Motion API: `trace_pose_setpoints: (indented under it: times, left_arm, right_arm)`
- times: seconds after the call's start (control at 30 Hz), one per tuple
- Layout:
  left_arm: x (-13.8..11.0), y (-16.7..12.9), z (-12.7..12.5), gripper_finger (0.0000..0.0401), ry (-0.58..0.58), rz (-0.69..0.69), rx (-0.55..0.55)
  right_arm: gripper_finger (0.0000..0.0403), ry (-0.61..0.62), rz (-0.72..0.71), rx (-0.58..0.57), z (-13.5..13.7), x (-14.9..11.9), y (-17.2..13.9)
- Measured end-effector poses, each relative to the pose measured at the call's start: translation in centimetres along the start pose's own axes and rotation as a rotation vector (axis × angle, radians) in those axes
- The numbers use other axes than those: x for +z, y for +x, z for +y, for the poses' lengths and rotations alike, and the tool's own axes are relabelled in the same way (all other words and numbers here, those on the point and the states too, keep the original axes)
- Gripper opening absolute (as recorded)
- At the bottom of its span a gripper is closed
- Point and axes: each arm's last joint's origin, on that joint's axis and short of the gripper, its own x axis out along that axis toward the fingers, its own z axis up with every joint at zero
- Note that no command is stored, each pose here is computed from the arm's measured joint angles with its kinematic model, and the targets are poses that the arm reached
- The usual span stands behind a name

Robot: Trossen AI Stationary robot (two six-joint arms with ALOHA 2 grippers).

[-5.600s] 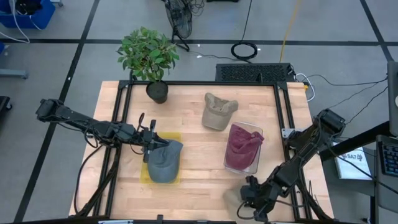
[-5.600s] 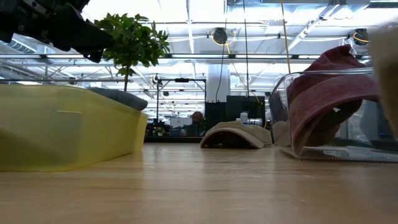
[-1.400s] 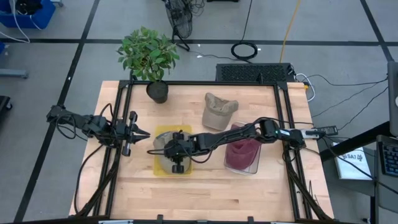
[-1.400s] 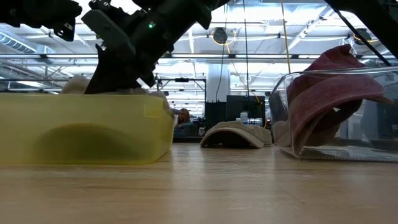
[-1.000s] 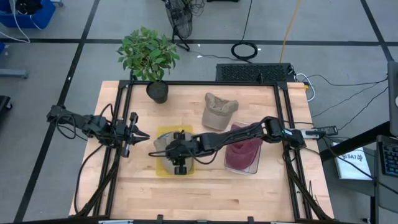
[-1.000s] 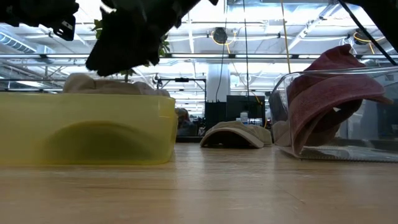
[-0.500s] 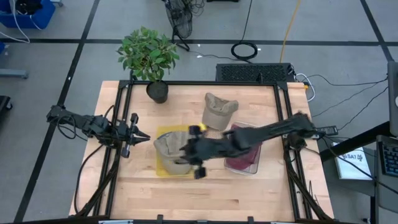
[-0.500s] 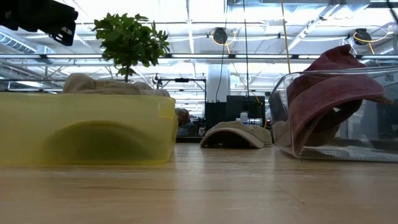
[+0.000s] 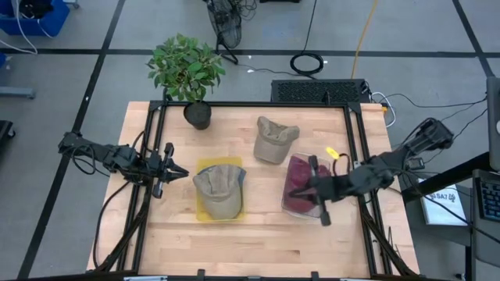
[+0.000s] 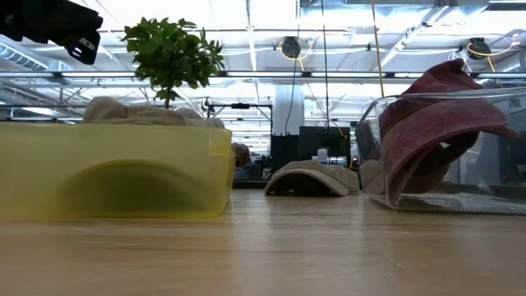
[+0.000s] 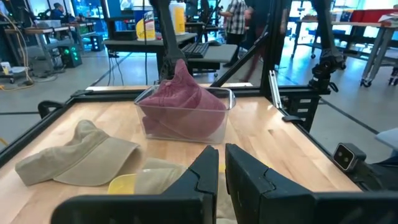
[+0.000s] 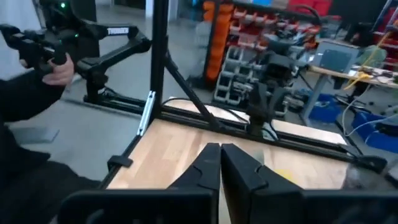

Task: Pick and place caps into container
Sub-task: Put the brown cap into the yellow container

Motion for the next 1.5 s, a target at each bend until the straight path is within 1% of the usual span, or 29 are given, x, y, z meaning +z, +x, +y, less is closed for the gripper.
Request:
trace_pose_setpoints:
  times: [0.17, 0.27, 0.37, 0.47, 0.53, 0.7, 0.77, 0.9, 1.1, 1.27, 1.5]
  left_arm:
    - [0.0, 0.0, 0.0, 0.0037, -0.012, -0.001, 0.000]
    - [0.1, 0.0, 0.0, 0.0037, -0.023, -0.008, 0.000]
    - [0.2, 0.0, 0.0, 0.0037, -0.025, -0.020, -0.001]
    - [0.3, 0.1, 0.0, 0.0037, -0.024, -0.029, -0.001]
    - [0.3, 0.1, 0.0, 0.0037, -0.023, -0.031, 0.004]
    - [0.3, 0.1, 0.1, 0.0037, -0.022, -0.034, 0.056]
    - [0.3, 0.1, 0.2, 0.0037, -0.022, -0.035, 0.075]
    - [0.3, 0.1, 0.2, 0.0037, -0.023, -0.035, 0.079]
    - [0.4, 0.1, 0.2, 0.0037, -0.017, -0.037, 0.080]
    - [0.4, 0.1, 0.3, 0.0037, 0.000, -0.044, 0.100]
    - [0.2, 0.5, 0.5, 0.0037, 0.019, -0.009, 0.198]
  right_arm:
    - [0.0001, 0.055, -0.126, 0.025, -0.3, -5.7, -2.9]
    - [0.0001, 0.083, -0.214, 0.027, -1.0, -8.3, -5.2]
    - [0.0001, 0.123, -0.313, 0.001, -2.0, -10.1, -7.3]
    - [0.0000, 0.132, -0.370, 0.055, -2.5, -11.8, -8.9]
    - [0.0000, 0.136, -0.383, 0.067, -2.6, -13.2, -9.5]
    - [0.0000, 0.138, -0.418, 0.032, -3.1, -15.8, -10.6]
    - [0.0000, 0.124, -0.444, 0.029, -3.2, -16.7, -11.1]
    - [0.0000, 0.127, -0.502, 0.023, -3.3, -18.1, -11.5]
    - [0.0000, 0.125, -0.488, 0.022, -3.1, -19.9, -11.4]
    - [0.0000, 0.070, -0.480, 0.007, -3.1, -20.2, -11.3]
    - [0.0000, 0.088, -0.499, 0.007, -3.1, -20.1, -11.3]
